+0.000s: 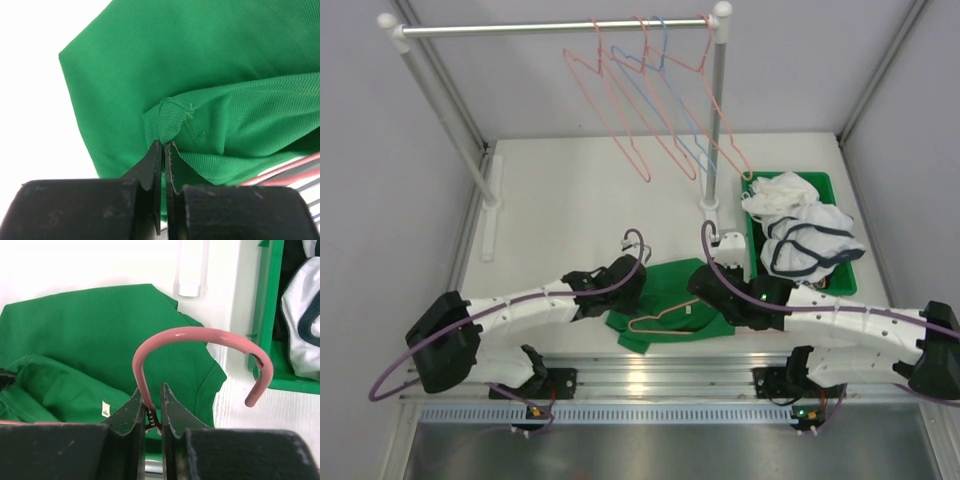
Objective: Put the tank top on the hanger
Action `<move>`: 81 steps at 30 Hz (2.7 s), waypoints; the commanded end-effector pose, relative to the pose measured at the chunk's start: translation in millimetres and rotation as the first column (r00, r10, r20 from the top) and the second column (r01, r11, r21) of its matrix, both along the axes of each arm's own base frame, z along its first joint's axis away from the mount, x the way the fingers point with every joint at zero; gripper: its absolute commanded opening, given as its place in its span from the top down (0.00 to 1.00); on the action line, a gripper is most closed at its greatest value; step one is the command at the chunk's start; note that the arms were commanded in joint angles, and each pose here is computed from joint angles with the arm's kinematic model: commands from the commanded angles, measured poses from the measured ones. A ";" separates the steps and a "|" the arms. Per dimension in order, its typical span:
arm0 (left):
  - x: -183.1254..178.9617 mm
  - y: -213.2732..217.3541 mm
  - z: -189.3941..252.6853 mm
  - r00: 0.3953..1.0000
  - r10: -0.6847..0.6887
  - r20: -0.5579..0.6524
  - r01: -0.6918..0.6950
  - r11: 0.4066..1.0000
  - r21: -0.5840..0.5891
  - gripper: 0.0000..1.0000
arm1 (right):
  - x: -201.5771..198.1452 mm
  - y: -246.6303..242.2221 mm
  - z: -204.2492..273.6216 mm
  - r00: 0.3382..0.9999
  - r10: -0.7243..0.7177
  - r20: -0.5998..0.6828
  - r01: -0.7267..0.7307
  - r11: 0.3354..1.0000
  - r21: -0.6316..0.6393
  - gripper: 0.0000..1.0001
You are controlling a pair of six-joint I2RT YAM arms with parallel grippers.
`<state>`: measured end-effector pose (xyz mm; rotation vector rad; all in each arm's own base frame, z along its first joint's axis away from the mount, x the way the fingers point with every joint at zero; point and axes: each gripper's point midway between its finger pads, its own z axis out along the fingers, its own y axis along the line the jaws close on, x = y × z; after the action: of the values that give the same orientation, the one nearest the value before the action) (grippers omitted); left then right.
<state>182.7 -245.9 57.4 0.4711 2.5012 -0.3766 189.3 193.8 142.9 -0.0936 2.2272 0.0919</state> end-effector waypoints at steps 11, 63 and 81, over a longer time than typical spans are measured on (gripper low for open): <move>-11.7 22.7 -0.4 0.999 0.039 0.014 -0.039 0.999 -0.006 1.00 | 4.2 1.2 29.7 0.998 -0.043 0.049 0.039 0.996 0.077 1.00; -35.7 6.1 77.8 1.000 -0.012 0.011 0.014 0.975 -0.223 1.00 | 6.3 -7.2 19.5 0.995 -0.098 0.026 0.095 0.992 0.078 1.00; -14.7 -36.2 119.5 0.993 -0.089 0.075 0.106 0.960 -0.259 1.00 | 17.2 41.2 56.4 0.997 -0.046 0.059 0.032 0.975 0.218 1.00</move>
<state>161.7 -268.8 150.3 0.4765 2.4057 -0.6505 196.3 213.2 167.7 0.0334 2.2090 0.2068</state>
